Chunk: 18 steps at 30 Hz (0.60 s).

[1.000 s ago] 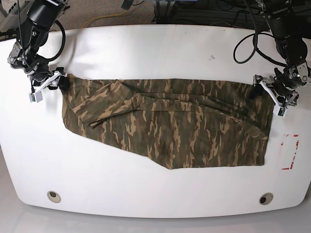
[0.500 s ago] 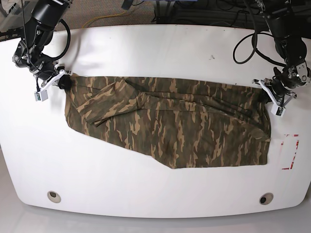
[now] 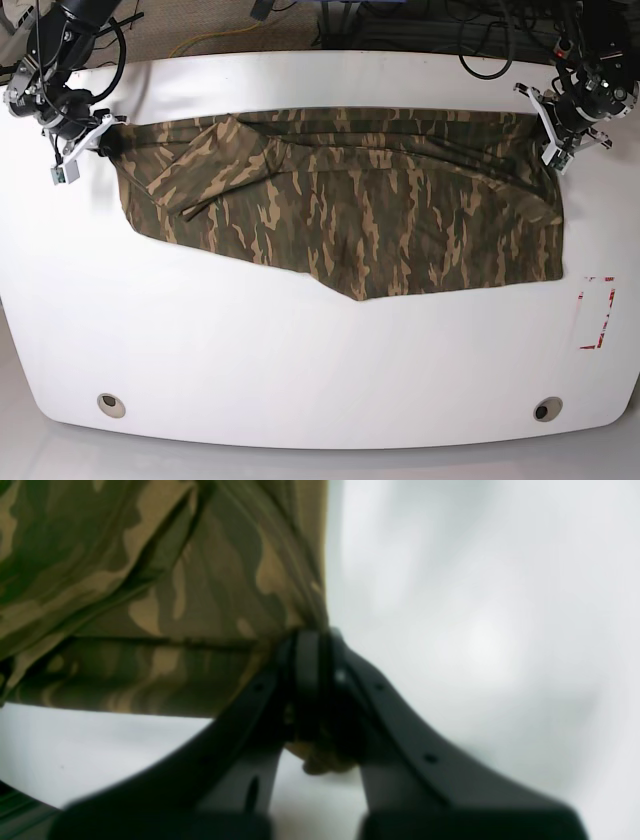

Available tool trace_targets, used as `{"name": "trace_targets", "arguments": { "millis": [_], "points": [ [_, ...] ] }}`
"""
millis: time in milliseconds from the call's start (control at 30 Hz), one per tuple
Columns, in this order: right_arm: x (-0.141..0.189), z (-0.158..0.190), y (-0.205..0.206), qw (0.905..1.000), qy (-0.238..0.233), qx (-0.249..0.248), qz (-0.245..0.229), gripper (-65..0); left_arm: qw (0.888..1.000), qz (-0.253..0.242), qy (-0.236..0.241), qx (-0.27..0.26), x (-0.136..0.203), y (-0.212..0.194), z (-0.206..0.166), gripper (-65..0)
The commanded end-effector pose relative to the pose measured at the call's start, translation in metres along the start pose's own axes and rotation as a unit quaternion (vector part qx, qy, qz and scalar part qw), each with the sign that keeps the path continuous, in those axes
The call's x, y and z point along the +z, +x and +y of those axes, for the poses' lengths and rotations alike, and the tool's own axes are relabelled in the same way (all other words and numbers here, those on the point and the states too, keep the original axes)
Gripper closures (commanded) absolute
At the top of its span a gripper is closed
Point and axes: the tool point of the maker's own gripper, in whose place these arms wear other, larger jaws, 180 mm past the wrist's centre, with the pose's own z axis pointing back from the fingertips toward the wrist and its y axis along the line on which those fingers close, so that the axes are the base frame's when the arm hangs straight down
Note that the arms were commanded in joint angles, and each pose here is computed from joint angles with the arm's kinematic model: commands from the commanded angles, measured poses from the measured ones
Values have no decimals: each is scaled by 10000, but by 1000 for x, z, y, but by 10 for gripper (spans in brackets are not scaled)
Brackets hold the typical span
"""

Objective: Fold the T-shirt properly
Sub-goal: 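Lift the shirt ends and pull them away from the table edge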

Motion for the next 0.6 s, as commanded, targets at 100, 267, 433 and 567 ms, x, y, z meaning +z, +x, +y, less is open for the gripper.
{"name": "trace_targets", "arguments": {
  "millis": [100, 267, 433, 567],
  "points": [
    [16, -18, -8, 9994, -301, 87, 126, 0, 9995, 119, 149, -236, 17, -8, -5, -35],
    [19, -20, -25, 9990, -319, 67, 310, -22, 9994, 246, 62, -232, 19, -20, -13, -221],
    [25, -16, -21, 9988, -367, 215, 248, -270, 9993, 291, 57, -233, 21, -23, -13, -528],
    [46, -10, -1, 9967, -569, 585, -47, -385, 9992, 177, 112, -326, 25, -14, -12, -537]
  ]
}}
